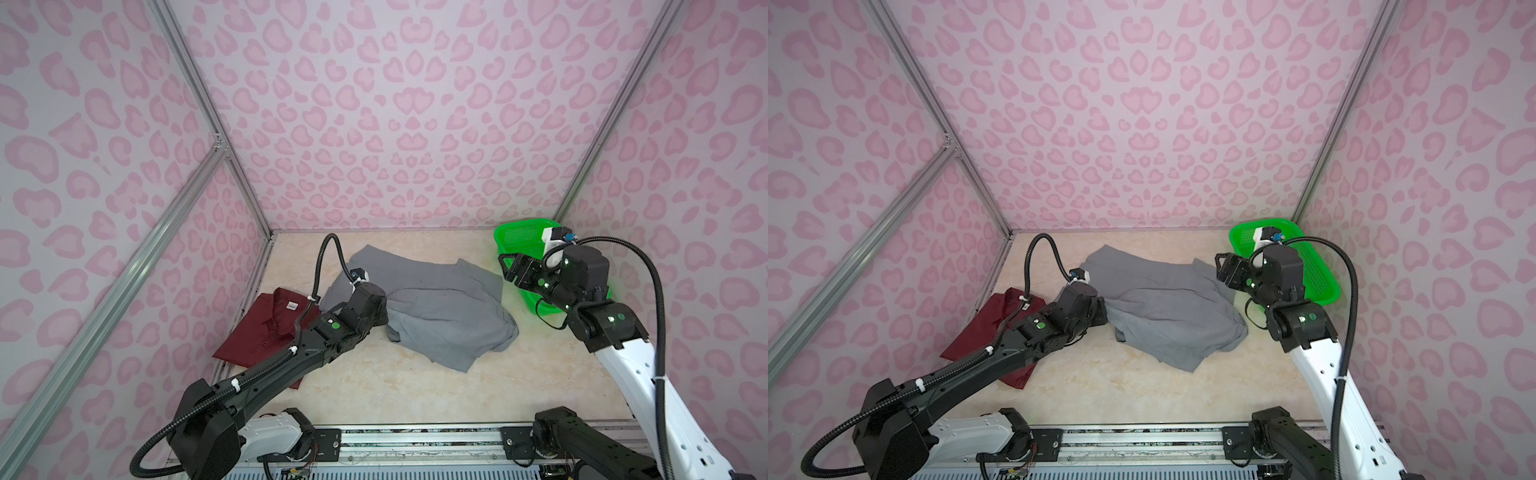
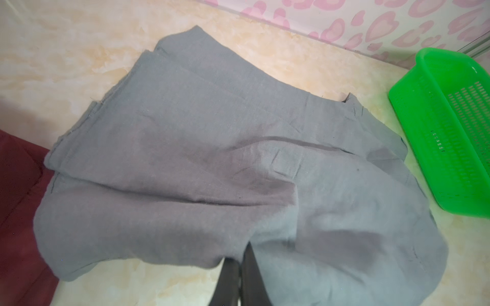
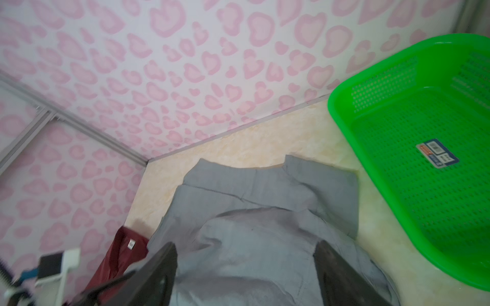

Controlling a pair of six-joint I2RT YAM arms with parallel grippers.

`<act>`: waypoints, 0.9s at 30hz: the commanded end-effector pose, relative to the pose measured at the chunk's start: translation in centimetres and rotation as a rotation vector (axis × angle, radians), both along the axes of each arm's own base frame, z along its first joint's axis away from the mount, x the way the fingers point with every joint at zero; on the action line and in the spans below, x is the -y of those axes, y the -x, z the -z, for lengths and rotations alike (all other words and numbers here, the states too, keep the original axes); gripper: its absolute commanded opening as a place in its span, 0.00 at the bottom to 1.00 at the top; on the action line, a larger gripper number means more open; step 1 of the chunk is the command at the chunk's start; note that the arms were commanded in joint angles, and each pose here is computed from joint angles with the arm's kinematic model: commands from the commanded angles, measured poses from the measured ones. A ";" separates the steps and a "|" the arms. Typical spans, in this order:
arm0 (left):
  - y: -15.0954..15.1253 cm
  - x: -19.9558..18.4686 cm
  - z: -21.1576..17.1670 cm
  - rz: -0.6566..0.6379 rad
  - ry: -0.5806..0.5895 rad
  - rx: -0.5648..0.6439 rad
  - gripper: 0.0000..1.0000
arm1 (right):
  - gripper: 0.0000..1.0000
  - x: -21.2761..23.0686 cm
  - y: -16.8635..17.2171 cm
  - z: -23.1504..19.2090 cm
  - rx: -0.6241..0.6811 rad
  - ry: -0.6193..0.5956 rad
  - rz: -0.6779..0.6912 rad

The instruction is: Fold and stack the long sleeve shirts

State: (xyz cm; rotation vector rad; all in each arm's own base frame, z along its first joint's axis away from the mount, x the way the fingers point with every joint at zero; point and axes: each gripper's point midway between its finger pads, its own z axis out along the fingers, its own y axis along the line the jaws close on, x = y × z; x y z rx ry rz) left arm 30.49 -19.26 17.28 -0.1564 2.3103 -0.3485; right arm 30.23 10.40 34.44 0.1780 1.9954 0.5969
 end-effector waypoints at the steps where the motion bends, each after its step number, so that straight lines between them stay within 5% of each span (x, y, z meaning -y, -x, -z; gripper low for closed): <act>1: 0.3 0.2 0.4 -0.001 0.019 -0.059 0.04 | 0.80 -3.0 3.6 2.3 -0.037 -0.034 -0.067; 5: 0.0 0.5 0.1 -0.003 0.031 -0.079 0.04 | 0.77 -11.9 9.0 6.4 -0.021 -0.101 -0.238; 10: -0.7 1.4 -1.8 0.008 0.058 -0.087 0.04 | 0.74 -22.4 12.6 11.5 -0.019 0.154 -0.556; 15: -1.1 1.3 -4.5 -0.004 0.076 -0.060 0.04 | 0.74 -28.2 14.0 17.5 0.020 0.460 -0.730; 20: -1.3 1.4 -5.0 0.009 0.089 -0.075 0.04 | 0.75 -29.8 12.3 22.1 0.050 0.721 -0.711; 27: -1.1 0.9 -4.3 0.015 0.079 -0.096 0.04 | 0.77 -29.7 8.9 26.2 0.100 0.919 -0.605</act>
